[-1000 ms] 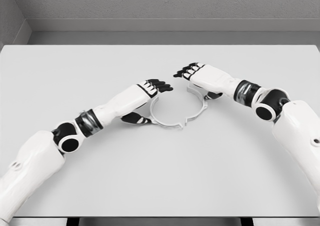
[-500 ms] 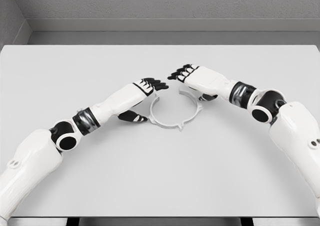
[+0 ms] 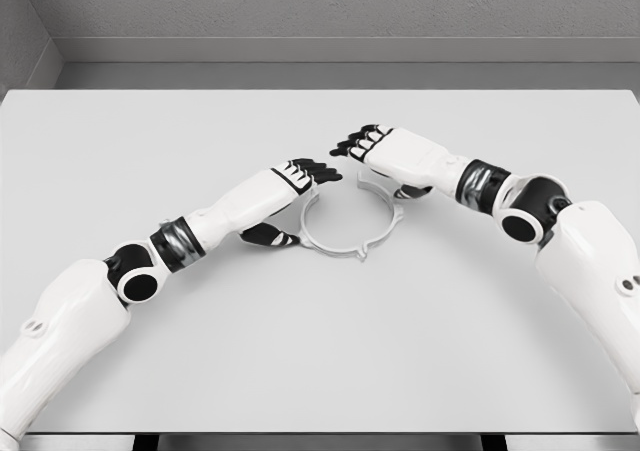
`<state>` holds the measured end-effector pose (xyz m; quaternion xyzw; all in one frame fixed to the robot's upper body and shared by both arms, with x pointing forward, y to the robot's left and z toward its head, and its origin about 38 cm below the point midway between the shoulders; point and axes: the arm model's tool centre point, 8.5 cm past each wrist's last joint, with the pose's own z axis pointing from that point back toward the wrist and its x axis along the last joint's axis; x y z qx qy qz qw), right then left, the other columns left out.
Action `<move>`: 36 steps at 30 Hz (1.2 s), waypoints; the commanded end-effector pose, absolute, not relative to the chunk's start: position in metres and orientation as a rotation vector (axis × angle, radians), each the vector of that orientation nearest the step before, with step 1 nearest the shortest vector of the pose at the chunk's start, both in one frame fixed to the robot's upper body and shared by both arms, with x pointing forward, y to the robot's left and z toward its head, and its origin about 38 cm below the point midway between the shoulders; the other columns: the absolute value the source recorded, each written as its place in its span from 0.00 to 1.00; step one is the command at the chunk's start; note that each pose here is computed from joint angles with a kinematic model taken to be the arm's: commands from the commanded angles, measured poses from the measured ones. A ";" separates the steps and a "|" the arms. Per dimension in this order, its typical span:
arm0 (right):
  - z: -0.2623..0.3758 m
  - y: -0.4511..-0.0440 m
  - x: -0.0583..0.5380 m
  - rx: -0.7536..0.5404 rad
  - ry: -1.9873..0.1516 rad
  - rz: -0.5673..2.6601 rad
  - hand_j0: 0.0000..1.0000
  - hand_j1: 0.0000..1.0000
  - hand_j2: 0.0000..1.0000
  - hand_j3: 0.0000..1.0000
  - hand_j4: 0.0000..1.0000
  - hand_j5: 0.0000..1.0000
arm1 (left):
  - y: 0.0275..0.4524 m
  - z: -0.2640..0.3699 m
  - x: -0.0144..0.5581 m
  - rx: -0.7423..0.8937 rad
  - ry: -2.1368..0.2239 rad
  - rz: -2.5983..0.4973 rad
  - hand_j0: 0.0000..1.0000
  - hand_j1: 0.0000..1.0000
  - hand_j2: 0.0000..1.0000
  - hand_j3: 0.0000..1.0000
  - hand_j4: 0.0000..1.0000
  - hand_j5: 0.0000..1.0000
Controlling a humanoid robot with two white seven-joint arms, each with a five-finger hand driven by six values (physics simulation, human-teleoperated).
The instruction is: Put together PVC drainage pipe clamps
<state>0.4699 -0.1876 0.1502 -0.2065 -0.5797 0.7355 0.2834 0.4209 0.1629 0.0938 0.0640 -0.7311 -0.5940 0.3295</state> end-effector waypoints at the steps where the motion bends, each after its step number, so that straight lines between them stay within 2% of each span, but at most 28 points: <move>1: 0.155 -0.195 0.473 -0.570 -1.555 1.946 1.00 1.00 1.00 1.00 1.00 1.00 | 0.163 0.094 0.421 0.164 -1.916 -1.547 1.00 1.00 1.00 1.00 1.00 1.00; 4: 0.169 -0.217 0.481 -0.628 -1.561 1.875 1.00 1.00 1.00 1.00 1.00 1.00 | 0.163 0.094 0.421 0.164 -1.916 -1.547 1.00 1.00 1.00 1.00 1.00 1.00; 6: 0.183 -0.246 0.483 -0.683 -1.557 1.829 1.00 1.00 1.00 1.00 1.00 1.00 | 0.163 0.094 0.421 0.164 -1.916 -1.547 1.00 1.00 1.00 1.00 1.00 1.00; 8: 0.212 -0.294 0.482 -0.724 -1.595 1.746 1.00 1.00 1.00 1.00 1.00 1.00 | 0.163 0.095 0.422 0.167 -1.918 -1.549 1.00 1.00 1.00 1.00 1.00 1.00; 10: 0.231 -0.321 0.466 -0.703 -1.638 1.726 1.00 1.00 1.00 1.00 1.00 1.00 | 0.162 0.096 0.422 0.166 -1.920 -1.548 1.00 1.00 1.00 1.00 1.00 1.00; 15: 0.252 -0.377 0.415 -0.802 -1.720 1.603 1.00 1.00 1.00 1.00 1.00 1.00 | 0.158 0.096 0.423 0.161 -1.925 -1.540 1.00 1.00 1.00 1.00 1.00 1.00; 17: 0.257 -0.394 0.399 -0.770 -1.770 1.510 1.00 1.00 1.00 1.00 1.00 1.00 | 0.154 0.096 0.423 0.153 -1.930 -1.536 1.00 1.00 1.00 1.00 1.00 1.00; 23: 0.223 -0.401 0.381 -0.640 -1.749 1.436 1.00 1.00 1.00 1.00 1.00 1.00 | 0.149 0.097 0.425 0.147 -1.939 -1.525 1.00 1.00 1.00 1.00 1.00 1.00; 30: 0.197 -0.400 0.371 -0.589 -1.697 1.441 1.00 1.00 1.00 1.00 1.00 1.00 | 0.147 0.102 0.431 0.151 -1.949 -1.510 1.00 1.00 1.00 1.00 1.00 1.00; 36: 0.199 -0.397 0.371 -0.587 -1.708 1.445 1.00 1.00 1.00 1.00 1.00 1.00 | 0.169 0.110 0.434 0.189 -1.943 -1.513 1.00 1.00 1.00 1.00 1.00 1.00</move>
